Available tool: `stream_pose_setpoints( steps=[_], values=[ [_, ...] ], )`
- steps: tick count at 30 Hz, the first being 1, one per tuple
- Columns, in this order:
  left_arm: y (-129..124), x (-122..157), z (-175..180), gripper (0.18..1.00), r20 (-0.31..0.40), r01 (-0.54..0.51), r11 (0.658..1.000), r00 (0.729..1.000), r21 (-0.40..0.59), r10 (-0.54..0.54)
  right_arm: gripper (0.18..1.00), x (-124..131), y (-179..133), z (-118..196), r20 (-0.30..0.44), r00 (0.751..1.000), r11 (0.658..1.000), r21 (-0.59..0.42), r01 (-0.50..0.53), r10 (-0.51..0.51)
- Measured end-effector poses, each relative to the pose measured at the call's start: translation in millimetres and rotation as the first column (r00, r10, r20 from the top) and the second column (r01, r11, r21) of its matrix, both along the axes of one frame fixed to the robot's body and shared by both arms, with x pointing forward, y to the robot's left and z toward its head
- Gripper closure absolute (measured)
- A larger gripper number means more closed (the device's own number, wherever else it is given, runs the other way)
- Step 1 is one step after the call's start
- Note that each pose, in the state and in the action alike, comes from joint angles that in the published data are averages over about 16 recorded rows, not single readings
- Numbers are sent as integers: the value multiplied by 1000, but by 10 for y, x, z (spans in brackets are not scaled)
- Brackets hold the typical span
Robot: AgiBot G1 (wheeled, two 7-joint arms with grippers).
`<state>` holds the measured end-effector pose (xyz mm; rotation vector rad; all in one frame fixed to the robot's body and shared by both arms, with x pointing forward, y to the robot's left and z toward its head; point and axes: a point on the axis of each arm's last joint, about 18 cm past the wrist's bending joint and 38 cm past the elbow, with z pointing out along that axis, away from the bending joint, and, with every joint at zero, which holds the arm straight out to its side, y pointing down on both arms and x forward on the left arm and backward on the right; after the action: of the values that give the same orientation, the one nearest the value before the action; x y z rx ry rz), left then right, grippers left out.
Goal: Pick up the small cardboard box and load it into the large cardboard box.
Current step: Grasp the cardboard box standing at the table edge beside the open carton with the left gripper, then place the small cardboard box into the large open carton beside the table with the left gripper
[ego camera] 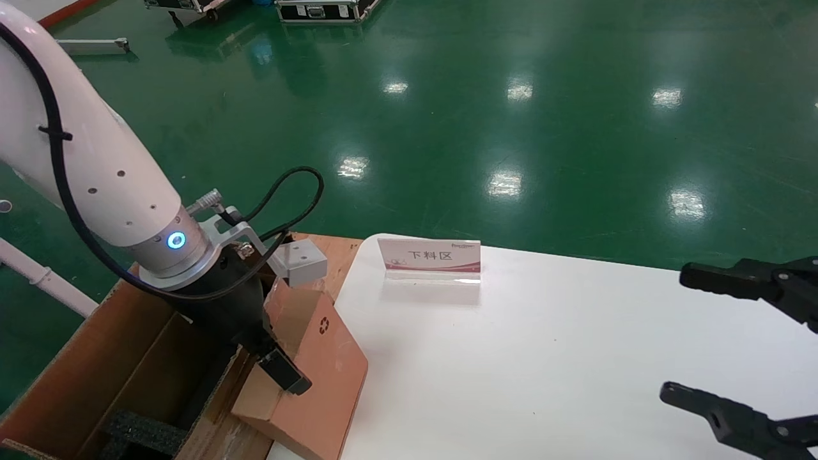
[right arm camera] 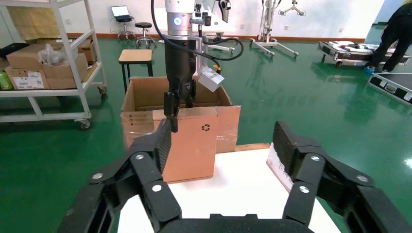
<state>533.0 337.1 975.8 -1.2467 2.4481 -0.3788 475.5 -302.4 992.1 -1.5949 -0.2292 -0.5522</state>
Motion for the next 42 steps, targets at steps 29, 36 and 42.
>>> stream_pose_setpoints(
  steps=[29, 36, 42],
  values=[
    [-51, -173, 1102, 855, 273, 46, 999, 961, -21, -38, 908, 1, 0, 0, 0, 1000, 1000, 0, 0, 0],
    [72, -472, 1721, 880, 404, -4, 1000, 915, 26, -7, 967, 1, -1, 0, 0, 1000, 1000, 0, 0, 0],
    [295, -720, 1995, 889, 449, -108, 991, 892, 75, 64, 985, 1, -1, 0, 0, 1000, 1000, 0, 0, 0]
  ],
)
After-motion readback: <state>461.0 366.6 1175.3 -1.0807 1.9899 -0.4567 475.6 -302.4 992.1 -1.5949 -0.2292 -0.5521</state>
